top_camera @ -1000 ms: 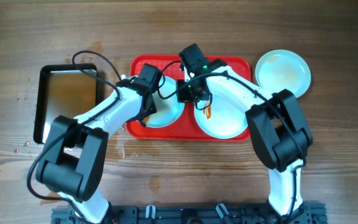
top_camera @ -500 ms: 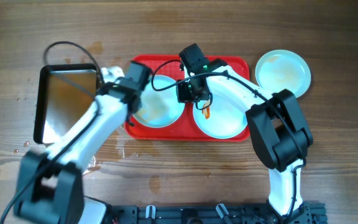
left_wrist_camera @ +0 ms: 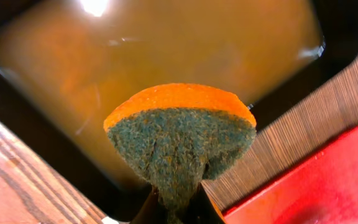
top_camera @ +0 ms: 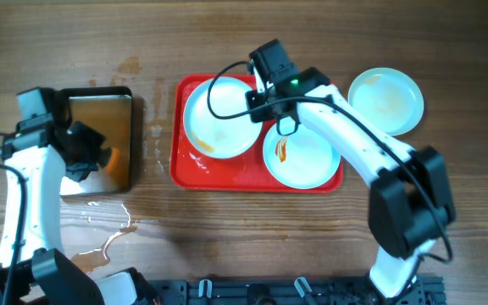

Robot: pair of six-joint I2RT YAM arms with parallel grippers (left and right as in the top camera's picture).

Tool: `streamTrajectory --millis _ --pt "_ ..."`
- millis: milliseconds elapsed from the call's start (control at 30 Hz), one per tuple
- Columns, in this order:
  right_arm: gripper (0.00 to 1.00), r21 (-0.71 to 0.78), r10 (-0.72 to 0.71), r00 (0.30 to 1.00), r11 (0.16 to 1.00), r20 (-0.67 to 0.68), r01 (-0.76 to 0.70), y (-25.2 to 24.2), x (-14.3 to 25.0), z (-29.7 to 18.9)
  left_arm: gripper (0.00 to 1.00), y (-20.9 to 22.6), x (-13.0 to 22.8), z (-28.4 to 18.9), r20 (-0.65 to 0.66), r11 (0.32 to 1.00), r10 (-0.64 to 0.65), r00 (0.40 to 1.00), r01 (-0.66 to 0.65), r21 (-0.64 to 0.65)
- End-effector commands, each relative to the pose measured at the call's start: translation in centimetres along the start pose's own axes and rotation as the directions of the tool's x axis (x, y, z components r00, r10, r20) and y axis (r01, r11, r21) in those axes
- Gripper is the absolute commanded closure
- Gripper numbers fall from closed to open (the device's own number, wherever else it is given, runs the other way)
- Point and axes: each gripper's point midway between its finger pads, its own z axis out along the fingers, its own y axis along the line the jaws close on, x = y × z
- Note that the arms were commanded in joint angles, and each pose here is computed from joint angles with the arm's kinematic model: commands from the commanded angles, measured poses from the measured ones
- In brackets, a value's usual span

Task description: Clean dirty plates on tray and stack at the side

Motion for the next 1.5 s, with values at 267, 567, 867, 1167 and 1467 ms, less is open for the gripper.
streamTrajectory --millis 267,567,867,1167,1467 --pt "0.96 0.481 -0.374 0.907 0.842 0.194 0.244 -0.1 -4.9 -8.2 0.96 0.2 -0.5 -0.2 -0.007 0.999 -0.037 0.999 0.037 0.034" --pt "0.96 0.774 -0.626 0.758 0.567 0.184 0.281 4.7 -6.7 -13.6 0.96 0.2 -0.5 -0.2 -0.007 0.999 -0.015 1.0 0.015 0.034" --pt "0.96 0.767 -0.592 0.77 0.6 0.237 0.225 5.5 -6.1 -13.9 0.96 0.3 -0.4 -0.2 -0.007 0.999 -0.015 1.0 0.015 0.033" --pt "0.96 0.601 -0.402 0.847 0.789 0.347 0.129 5.2 -5.1 -11.3 0.96 0.3 -0.4 -0.2 -0.008 0.999 -0.015 1.0 0.015 0.032" --pt "0.96 -0.202 0.288 0.955 0.942 0.07 -0.269 -1.4 -3.5 -6.6 0.96 0.4 -0.2 -0.2 -0.015 1.0 0.003 1.0 -0.003 0.026"
